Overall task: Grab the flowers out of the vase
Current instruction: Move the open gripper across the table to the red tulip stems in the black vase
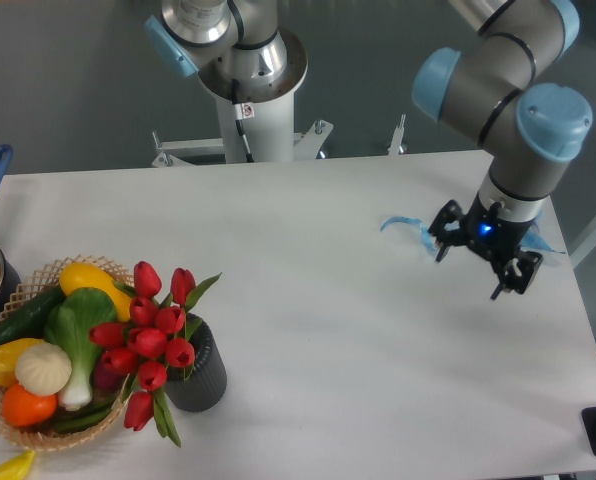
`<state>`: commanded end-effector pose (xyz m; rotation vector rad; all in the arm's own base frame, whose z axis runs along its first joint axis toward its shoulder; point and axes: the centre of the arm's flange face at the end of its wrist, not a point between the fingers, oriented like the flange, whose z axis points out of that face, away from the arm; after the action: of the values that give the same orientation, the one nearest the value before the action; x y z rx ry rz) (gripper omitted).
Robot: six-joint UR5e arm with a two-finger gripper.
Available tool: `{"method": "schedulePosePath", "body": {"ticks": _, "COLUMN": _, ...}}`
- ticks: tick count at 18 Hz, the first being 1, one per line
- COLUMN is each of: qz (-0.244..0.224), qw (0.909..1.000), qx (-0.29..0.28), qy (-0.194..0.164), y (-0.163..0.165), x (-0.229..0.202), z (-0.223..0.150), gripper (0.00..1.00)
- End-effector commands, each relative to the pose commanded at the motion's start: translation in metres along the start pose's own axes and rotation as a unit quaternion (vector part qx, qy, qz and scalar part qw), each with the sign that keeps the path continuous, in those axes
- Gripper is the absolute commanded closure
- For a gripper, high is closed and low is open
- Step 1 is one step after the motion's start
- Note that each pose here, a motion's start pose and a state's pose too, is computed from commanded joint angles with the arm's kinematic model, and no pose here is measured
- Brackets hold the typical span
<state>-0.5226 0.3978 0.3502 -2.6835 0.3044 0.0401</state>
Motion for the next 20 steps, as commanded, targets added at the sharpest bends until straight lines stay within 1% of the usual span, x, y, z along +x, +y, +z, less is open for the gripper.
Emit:
{"method": "schedulePosePath", "body": {"ticks": 2, "qz": 0.004, "qw": 0.9974, "qx": 0.069, "qy": 0.016, "y": -0.018, "x": 0.025, "z": -0.001, "gripper": 0.00}}
{"method": "schedulePosePath", "body": {"ticks": 3, "qz": 0.006, "qw": 0.9925, "qx": 0.119, "qy": 0.023, "y": -0.024, "x": 0.042, "z": 0.000, "gripper": 0.00}}
{"method": "schedulePosePath", "body": {"ticks": 4, "qz": 0.010, "qw": 0.9858, "qx": 0.163, "qy": 0.038, "y": -0.036, "x": 0.062, "z": 0.004, "gripper": 0.00}}
{"method": "schedulePosePath", "body": {"ticks": 5, "qz": 0.008, "qw": 0.9830, "qx": 0.178, "qy": 0.044, "y": -0.036, "x": 0.074, "z": 0.004, "gripper": 0.00}}
{"method": "schedulePosePath", "body": {"ticks": 7, "qz": 0.000, "qw": 0.9824, "qx": 0.181, "qy": 0.046, "y": -0.028, "x": 0.076, "z": 0.004, "gripper": 0.00}}
{"method": "schedulePosePath", "body": {"ticks": 9, "qz": 0.006, "qw": 0.9786, "qx": 0.200, "qy": 0.048, "y": -0.037, "x": 0.077, "z": 0.001, "gripper": 0.00}}
{"method": "schedulePosePath", "body": {"ticks": 11, "qz": 0.003, "qw": 0.9692, "qx": 0.238, "qy": 0.063, "y": -0.045, "x": 0.078, "z": 0.005, "gripper": 0.00}}
{"method": "schedulePosePath", "body": {"ticks": 13, "qz": 0.002, "qw": 0.9550, "qx": 0.284, "qy": 0.085, "y": -0.056, "x": 0.086, "z": 0.012, "gripper": 0.00}}
{"method": "schedulePosePath", "body": {"ticks": 14, "qz": 0.002, "qw": 0.9487, "qx": 0.300, "qy": 0.099, "y": -0.063, "x": 0.089, "z": 0.021, "gripper": 0.00}}
{"method": "schedulePosePath", "body": {"ticks": 15, "qz": 0.005, "qw": 0.9448, "qx": 0.310, "qy": 0.107, "y": -0.070, "x": 0.092, "z": 0.026, "gripper": 0.00}}
{"method": "schedulePosePath", "body": {"ticks": 16, "qz": 0.008, "qw": 0.9431, "qx": 0.312, "qy": 0.115, "y": -0.076, "x": 0.096, "z": 0.032, "gripper": 0.00}}
{"method": "schedulePosePath", "body": {"ticks": 18, "qz": 0.027, "qw": 0.9401, "qx": 0.310, "qy": 0.138, "y": -0.100, "x": 0.117, "z": 0.048, "gripper": 0.00}}
{"method": "schedulePosePath", "body": {"ticks": 20, "qz": 0.034, "qw": 0.9371, "qx": 0.312, "qy": 0.153, "y": -0.112, "x": 0.127, "z": 0.061, "gripper": 0.00}}
